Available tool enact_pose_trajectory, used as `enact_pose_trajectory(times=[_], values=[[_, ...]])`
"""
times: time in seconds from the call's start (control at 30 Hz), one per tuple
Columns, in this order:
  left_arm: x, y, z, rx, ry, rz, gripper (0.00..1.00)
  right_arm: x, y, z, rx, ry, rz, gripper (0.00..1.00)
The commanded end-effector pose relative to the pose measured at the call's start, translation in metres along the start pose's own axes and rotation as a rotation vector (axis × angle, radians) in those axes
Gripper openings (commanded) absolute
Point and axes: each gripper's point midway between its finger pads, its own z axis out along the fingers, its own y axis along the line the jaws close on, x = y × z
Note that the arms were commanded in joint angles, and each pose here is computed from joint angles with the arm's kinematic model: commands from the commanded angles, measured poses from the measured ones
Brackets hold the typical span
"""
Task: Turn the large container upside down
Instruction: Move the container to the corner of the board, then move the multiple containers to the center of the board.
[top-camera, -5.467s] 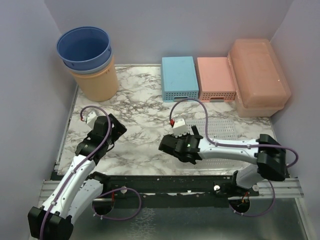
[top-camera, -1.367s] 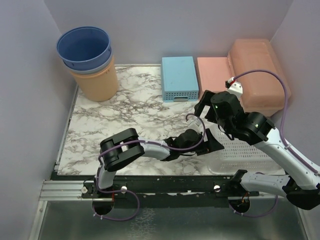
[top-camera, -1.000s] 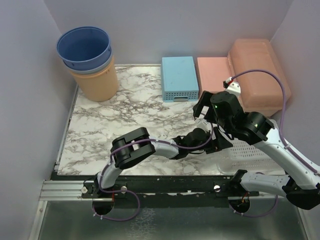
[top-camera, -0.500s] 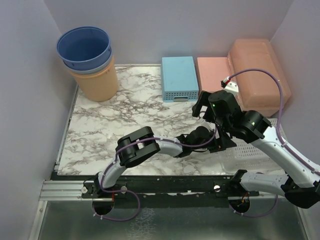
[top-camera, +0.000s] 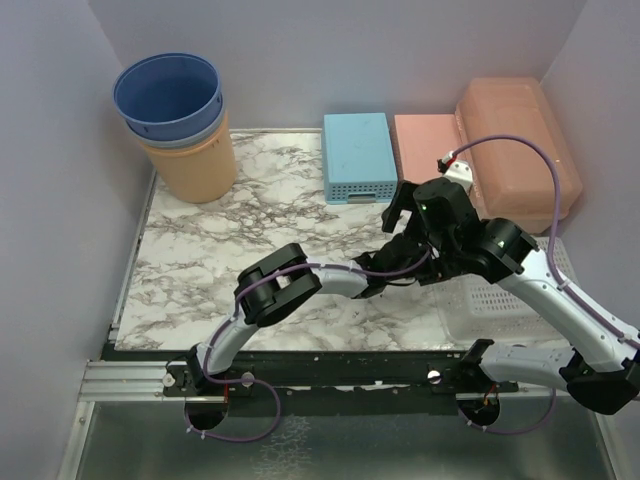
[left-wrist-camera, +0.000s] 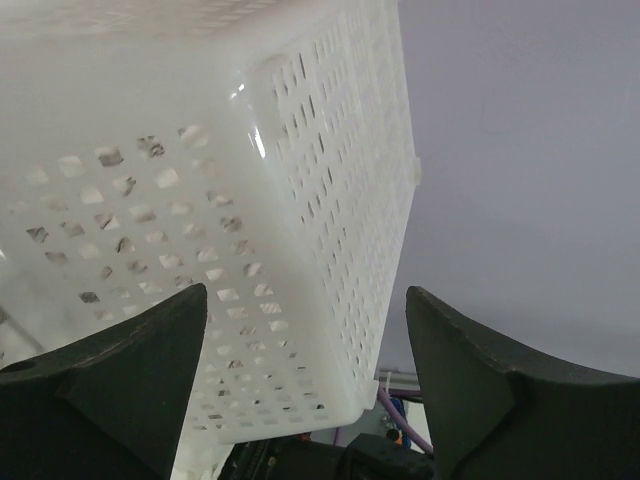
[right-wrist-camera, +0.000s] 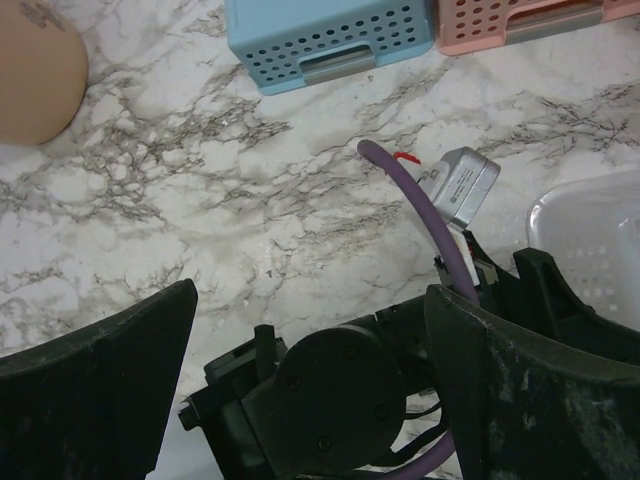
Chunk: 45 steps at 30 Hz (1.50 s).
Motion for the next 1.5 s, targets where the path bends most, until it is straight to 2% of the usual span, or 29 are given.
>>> enact_pose_trajectory(times=[0.0,0.27,0.53,0.73,0.93,1.1,1.27,1.47], values=[[-0.002,0.004,0.016,0.011,0.043,0.048,0.81,-0.007,0.009,0.004,-0.024,-0.007,-0.006,1.0],[-0.002,0.026,0.013,-0.055,0.038,0.053,0.81,-0.01,0.012,0.008,-0.028,-0.004,-0.014,1.0],[-0.004,0.037,-0.022,-0.127,0.0,0.111,0.82,-0.017,0.028,0.013,-0.091,-0.013,-0.01,1.0],[-0.016,0.044,-0.061,-0.223,-0.061,0.209,0.83,-0.03,0.035,0.012,-0.111,-0.049,0.001,1.0],[-0.059,0.061,-0.132,-0.388,-0.251,0.234,0.84,-0.04,0.026,0.013,-0.06,-0.098,0.025,1.0],[-0.106,0.064,-0.198,-0.568,-0.412,0.289,0.91,-0.031,0.017,0.018,-0.035,-0.097,0.053,1.0],[-0.157,0.066,-0.276,-0.705,-0.561,0.277,0.99,-0.003,0.02,0.029,-0.067,-0.017,0.037,1.0],[-0.231,0.041,-0.379,-0.837,-0.765,0.325,0.99,0.044,0.026,0.044,-0.126,0.125,0.027,1.0]])
